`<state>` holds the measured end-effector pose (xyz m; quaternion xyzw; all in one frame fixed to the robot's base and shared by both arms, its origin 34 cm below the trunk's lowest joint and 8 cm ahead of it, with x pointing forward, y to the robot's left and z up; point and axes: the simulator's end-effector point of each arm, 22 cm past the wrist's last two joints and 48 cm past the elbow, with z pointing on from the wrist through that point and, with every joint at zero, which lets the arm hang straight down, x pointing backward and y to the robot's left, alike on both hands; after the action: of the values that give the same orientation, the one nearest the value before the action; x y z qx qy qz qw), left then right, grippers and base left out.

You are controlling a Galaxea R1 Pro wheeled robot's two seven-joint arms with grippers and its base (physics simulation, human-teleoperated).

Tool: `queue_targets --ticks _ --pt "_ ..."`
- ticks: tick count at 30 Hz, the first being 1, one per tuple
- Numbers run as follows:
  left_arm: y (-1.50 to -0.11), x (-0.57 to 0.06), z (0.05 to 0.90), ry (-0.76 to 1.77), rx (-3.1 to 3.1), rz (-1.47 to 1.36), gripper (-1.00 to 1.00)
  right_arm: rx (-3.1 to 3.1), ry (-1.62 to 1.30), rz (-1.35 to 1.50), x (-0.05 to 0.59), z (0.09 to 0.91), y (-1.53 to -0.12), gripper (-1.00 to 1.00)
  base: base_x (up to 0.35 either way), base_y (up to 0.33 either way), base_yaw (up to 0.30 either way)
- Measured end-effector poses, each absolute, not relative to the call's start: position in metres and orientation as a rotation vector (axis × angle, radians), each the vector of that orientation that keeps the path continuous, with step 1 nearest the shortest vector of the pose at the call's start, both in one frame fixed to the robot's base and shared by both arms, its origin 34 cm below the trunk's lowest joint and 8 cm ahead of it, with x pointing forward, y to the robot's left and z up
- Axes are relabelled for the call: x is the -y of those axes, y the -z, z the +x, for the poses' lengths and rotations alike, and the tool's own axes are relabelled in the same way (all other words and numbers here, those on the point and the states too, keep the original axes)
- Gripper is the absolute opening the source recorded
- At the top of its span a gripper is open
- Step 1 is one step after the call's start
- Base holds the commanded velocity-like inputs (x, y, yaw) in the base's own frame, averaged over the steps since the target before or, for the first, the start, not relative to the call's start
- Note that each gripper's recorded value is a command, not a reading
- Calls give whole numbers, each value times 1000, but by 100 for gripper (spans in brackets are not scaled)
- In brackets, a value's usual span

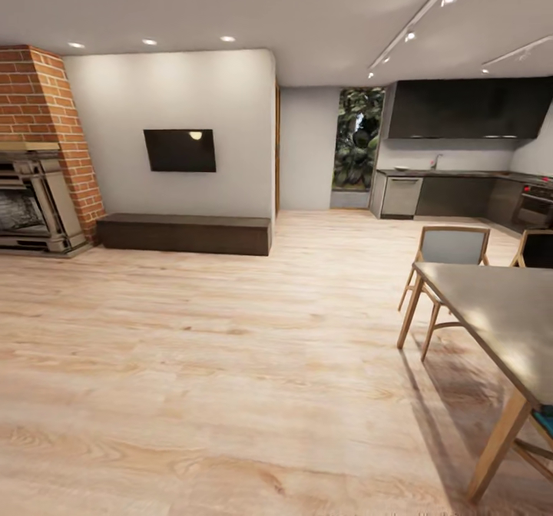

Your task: In the kitchen, take the Vidalia onion out of the sink, dice it on the chopping board with the paring knife, put the diced onion into the bowl on the countertop, then place both the paring knife and the chopping board into the sink.

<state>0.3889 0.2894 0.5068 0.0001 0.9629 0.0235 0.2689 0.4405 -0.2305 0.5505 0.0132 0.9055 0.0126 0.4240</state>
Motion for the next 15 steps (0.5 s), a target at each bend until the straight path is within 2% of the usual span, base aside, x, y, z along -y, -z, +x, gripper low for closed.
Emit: queue_targets --ticks 8,15 --pt "-507 -289 389 -63 -2597 0 100 -2265 -31 33 230 441 -551 100 0 0 -260" --pt "-507 -290 389 -64 -2597 0 100 -2266 -33 34 229 441 -551 100 0 0 -63"
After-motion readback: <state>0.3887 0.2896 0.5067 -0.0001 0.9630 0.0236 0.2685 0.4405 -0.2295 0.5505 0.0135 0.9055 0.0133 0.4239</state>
